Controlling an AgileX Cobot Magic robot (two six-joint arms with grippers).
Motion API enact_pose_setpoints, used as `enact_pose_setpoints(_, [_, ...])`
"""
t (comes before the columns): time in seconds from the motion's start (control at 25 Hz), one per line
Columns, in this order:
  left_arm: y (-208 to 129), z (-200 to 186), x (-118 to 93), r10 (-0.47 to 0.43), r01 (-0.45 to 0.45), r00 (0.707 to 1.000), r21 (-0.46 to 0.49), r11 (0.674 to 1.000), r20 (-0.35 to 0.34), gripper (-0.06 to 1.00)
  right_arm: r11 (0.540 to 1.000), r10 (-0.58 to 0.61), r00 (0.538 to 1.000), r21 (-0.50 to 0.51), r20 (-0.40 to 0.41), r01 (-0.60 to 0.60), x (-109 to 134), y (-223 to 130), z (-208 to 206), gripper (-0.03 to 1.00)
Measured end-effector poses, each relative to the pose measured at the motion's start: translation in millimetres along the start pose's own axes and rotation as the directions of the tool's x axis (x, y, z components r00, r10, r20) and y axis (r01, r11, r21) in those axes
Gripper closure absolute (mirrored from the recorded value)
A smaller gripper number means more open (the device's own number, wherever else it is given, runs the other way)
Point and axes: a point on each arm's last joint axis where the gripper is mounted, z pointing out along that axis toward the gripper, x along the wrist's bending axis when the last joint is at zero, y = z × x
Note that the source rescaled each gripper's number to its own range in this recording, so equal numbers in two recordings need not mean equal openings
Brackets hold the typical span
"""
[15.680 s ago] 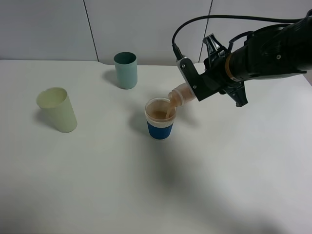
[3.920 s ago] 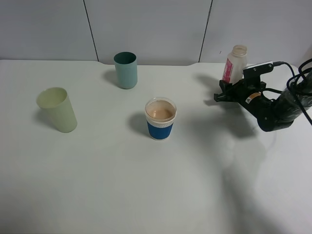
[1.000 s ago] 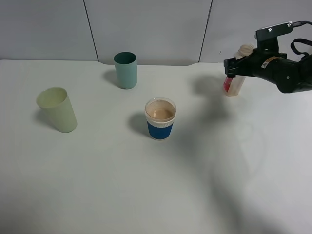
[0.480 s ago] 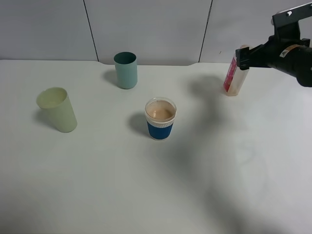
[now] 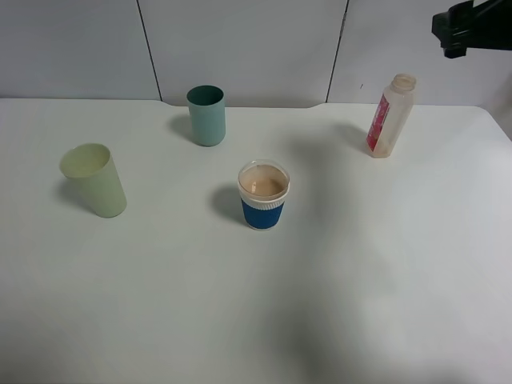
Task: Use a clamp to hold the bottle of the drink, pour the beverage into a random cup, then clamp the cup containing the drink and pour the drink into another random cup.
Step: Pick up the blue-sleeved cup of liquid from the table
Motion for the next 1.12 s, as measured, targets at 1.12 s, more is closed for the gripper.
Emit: enact_pose_setpoints(1.12, [0, 0, 0, 0.0, 0.0, 1.0, 0.0, 1.0, 0.0, 0.27, 0.907, 0.107, 0.982, 0.421, -0.154, -0.033, 11, 21, -172, 0.15])
